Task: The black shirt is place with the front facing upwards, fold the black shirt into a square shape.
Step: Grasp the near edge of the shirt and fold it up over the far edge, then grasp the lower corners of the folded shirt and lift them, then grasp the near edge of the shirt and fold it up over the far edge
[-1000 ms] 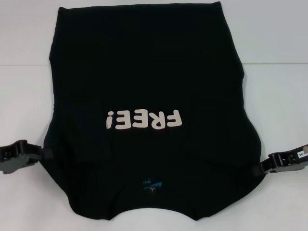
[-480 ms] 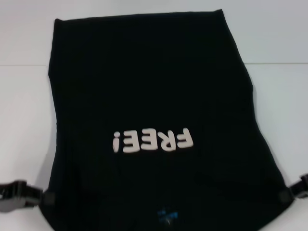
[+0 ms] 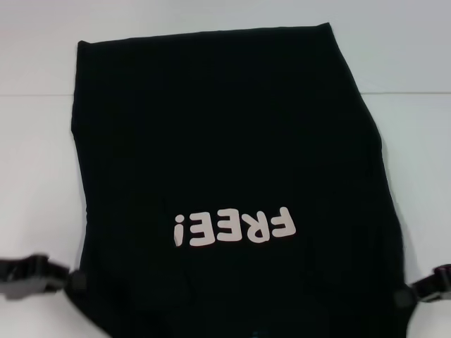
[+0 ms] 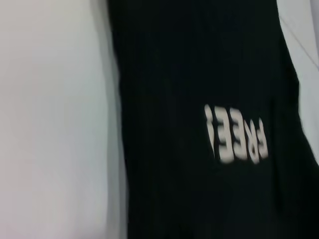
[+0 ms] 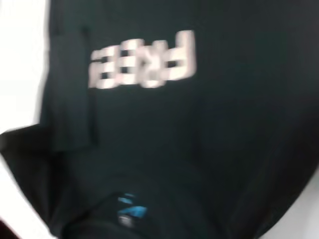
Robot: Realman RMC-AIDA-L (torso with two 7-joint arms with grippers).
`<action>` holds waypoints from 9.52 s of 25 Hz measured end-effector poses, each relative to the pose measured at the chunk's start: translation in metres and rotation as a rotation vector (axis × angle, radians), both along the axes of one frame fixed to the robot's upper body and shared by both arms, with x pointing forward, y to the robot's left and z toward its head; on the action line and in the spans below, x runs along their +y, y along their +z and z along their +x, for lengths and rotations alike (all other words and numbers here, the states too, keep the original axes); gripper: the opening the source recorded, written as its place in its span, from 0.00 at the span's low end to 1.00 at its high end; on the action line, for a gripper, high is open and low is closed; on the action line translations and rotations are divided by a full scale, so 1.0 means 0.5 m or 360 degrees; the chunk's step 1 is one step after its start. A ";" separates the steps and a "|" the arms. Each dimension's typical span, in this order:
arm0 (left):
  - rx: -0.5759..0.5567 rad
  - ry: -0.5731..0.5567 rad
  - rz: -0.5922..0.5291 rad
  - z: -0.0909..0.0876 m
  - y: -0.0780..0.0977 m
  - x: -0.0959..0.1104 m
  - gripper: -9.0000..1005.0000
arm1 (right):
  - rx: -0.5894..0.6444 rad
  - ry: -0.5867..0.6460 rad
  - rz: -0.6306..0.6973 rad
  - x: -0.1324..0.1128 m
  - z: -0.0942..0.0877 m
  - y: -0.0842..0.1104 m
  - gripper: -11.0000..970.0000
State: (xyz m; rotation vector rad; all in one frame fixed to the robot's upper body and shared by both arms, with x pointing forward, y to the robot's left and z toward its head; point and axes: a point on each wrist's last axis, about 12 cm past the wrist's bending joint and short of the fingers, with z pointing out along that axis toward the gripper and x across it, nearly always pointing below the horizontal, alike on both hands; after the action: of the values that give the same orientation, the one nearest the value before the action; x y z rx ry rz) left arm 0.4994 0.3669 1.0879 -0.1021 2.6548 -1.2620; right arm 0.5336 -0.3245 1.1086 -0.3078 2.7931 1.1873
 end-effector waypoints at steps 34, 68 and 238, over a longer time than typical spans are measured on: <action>-0.0576 0.0636 0.0579 0.372 0.093 -0.165 0.05 | -0.1108 -0.0735 -0.0481 0.152 0.333 0.051 0.08; -0.0635 0.0614 0.0295 0.332 0.147 -0.137 0.33 | -0.1297 -0.0519 -0.0579 0.150 0.357 0.172 0.31; -0.0249 0.0003 0.0032 0.101 0.082 0.002 0.13 | -0.0112 -0.0498 -0.0048 -0.018 0.016 0.047 0.01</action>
State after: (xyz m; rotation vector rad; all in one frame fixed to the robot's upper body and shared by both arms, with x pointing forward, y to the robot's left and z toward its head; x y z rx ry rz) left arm 0.5498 0.3677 1.1291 -0.0024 2.5328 -1.1910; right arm 0.5416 -0.3335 1.1323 0.0833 2.6719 1.0407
